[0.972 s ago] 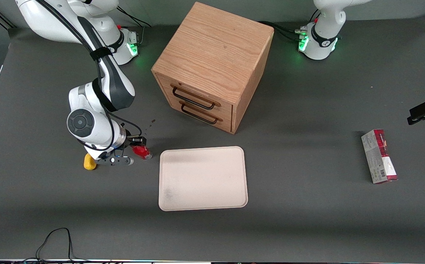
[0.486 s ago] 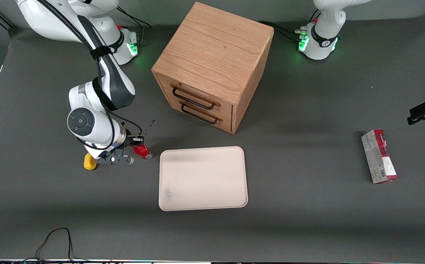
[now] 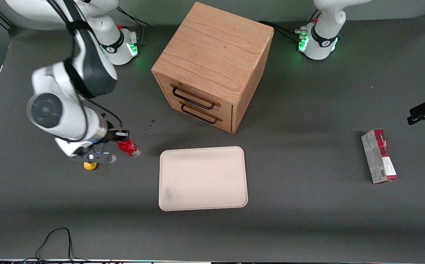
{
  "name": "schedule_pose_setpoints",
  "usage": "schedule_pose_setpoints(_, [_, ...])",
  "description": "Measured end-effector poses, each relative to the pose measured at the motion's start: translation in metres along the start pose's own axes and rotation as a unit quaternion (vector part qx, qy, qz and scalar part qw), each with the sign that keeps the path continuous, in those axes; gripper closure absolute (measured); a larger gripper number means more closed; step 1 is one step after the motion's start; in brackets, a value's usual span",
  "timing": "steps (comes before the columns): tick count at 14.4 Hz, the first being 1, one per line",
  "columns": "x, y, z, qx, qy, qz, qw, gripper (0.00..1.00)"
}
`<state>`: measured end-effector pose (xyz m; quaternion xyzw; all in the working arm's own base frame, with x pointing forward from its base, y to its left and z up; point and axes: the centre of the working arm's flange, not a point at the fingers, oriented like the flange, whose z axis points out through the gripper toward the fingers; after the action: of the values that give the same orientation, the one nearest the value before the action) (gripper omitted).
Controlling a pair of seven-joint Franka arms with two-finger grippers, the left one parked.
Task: Place coke bottle on tray
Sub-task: 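Close the right gripper around the bottle's body and lift it, then carry the bottle over the cream tray and lower it onto it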
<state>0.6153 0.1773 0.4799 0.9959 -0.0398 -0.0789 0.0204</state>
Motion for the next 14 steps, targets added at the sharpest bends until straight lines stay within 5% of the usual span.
schedule_pose_setpoints(6, [0.015,0.028,-0.090,0.012,0.010,0.023,0.9996,0.69])
schedule_pose_setpoints(12, [0.053,0.021,-0.061,0.015,0.005,0.032,0.9994,0.69])
schedule_pose_setpoints(14, [0.065,0.008,-0.049,0.024,0.017,0.059,0.9978,0.69])
